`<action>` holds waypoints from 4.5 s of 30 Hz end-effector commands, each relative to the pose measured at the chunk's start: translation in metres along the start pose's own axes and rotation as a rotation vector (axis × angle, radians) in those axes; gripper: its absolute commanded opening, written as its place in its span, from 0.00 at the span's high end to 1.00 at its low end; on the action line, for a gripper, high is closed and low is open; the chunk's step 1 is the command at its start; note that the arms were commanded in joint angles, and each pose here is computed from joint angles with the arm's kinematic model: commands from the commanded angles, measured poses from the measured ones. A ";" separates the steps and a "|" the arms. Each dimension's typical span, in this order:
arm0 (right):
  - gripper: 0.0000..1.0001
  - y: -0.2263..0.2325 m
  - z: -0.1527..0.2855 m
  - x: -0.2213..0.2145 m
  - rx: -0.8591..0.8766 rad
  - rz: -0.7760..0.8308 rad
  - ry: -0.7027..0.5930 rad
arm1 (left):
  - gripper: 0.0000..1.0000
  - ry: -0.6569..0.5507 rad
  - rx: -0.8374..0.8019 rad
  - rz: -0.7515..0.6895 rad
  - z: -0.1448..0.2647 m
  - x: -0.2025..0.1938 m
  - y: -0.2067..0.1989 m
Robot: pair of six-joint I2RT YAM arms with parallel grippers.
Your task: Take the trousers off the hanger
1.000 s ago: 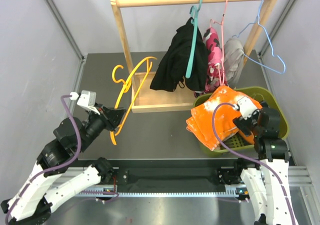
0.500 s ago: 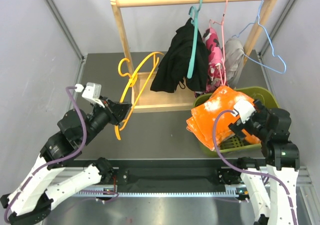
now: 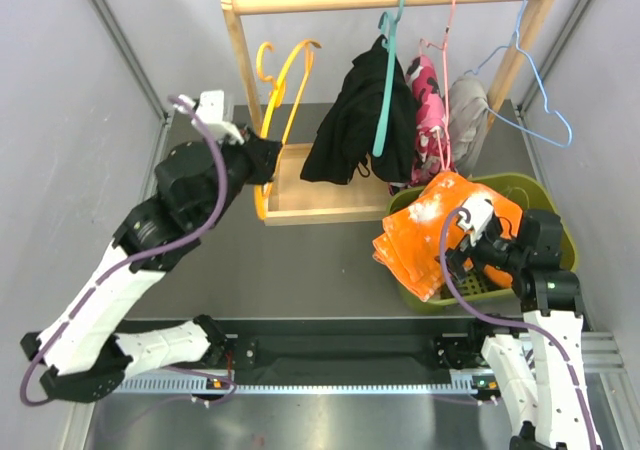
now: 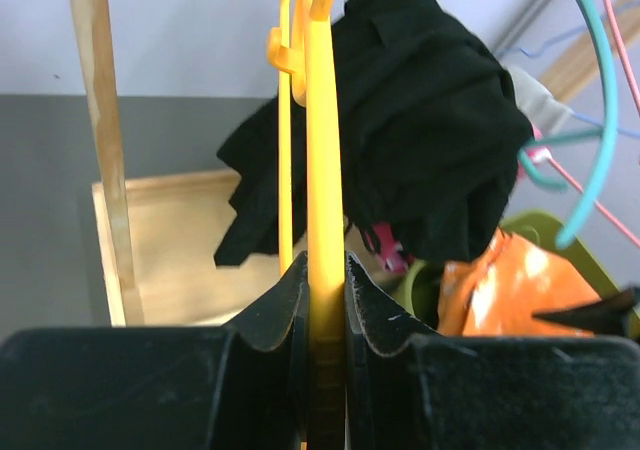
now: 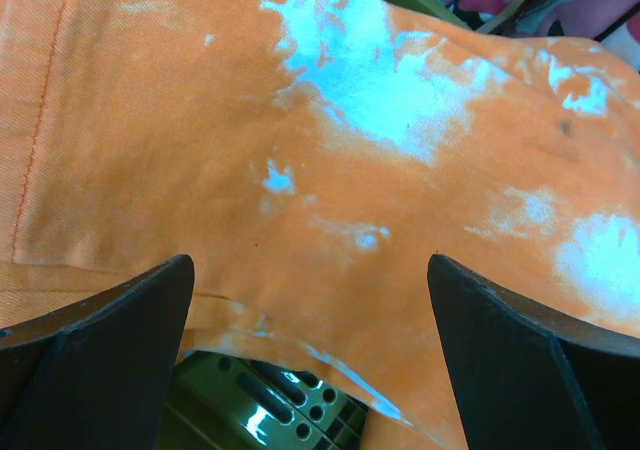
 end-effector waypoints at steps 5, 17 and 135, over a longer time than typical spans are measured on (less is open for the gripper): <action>0.00 -0.007 -0.002 0.010 -0.010 0.030 -0.082 | 1.00 -0.158 0.047 0.011 -0.038 0.035 -0.026; 0.00 -0.006 -0.002 0.009 -0.013 0.032 -0.077 | 1.00 -0.233 0.028 0.103 -0.067 0.065 -0.026; 0.00 -0.009 0.000 0.004 -0.048 0.016 -0.058 | 1.00 -0.232 -0.186 -0.206 -0.127 0.058 -0.130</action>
Point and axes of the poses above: each gripper's point midway between its finger pads, its own z axis back along the fingers, its own y axis along the line the jaws close on, x = y × z, the point moved 9 cm from there along z, back along the fingers, and after that the axes turned 13 degrees about z, right-handed, at the moved point
